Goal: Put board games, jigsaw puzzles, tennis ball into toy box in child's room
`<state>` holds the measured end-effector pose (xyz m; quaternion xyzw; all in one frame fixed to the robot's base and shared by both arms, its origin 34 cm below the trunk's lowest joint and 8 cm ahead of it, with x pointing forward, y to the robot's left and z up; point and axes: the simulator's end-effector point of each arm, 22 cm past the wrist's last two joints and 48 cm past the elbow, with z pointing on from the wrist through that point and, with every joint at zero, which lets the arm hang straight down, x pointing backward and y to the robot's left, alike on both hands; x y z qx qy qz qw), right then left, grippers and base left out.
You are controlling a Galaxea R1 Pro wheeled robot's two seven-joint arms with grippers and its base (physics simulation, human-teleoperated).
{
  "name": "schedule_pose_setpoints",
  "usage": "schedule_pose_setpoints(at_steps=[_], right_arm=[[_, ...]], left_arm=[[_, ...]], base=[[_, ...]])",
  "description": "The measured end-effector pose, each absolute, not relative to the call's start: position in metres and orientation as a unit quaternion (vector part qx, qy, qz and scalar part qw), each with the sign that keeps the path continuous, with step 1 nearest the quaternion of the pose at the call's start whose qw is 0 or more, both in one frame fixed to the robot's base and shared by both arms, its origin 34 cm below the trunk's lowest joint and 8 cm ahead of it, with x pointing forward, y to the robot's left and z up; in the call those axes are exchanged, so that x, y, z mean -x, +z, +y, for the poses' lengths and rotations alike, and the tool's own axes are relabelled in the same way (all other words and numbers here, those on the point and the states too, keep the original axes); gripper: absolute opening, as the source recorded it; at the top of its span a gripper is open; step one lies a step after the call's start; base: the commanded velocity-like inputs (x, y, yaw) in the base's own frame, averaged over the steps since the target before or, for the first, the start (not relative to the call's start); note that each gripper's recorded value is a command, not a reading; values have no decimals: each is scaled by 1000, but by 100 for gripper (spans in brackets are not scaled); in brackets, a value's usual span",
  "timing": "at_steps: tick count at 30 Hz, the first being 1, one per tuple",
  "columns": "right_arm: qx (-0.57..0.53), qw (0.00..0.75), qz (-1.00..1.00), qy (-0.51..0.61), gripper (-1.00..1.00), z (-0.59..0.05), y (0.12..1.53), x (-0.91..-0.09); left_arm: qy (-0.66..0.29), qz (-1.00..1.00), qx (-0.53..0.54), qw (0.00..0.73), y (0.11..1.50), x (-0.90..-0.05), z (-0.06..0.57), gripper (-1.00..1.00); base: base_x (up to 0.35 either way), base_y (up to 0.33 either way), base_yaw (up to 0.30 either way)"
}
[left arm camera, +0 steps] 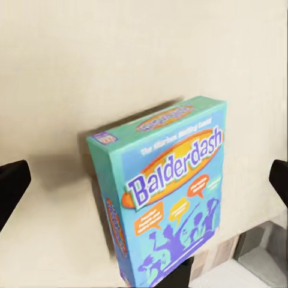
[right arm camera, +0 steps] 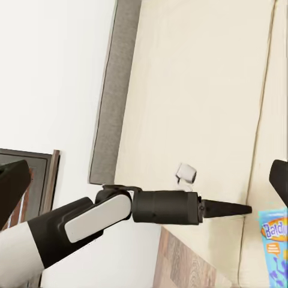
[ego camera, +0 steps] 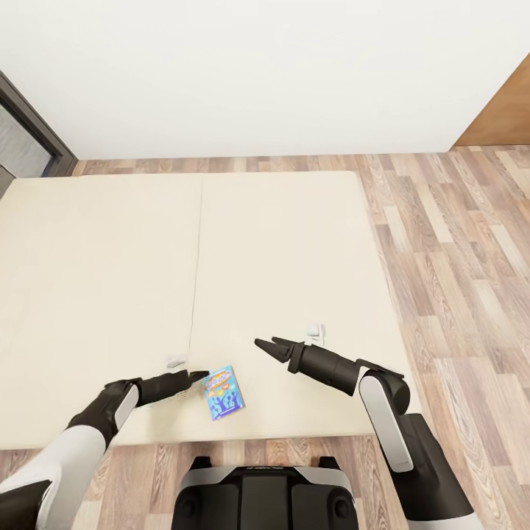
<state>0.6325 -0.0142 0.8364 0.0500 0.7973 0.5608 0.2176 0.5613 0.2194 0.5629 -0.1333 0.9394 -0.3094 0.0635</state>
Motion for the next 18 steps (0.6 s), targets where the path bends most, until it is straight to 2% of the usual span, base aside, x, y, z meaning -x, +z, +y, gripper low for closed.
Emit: schedule_pose_setpoints(at_steps=[8,18], right_arm=[[-57,218,798,558,100,-12,835,-635],[-65,210,806,550,100,-13,824,-632]], left_arm=[[-313,936,125,101,576,-604,217,100],[-313,935,123,113,581,-615,219,100]], base=[[0,0,0],[0,0,0]])
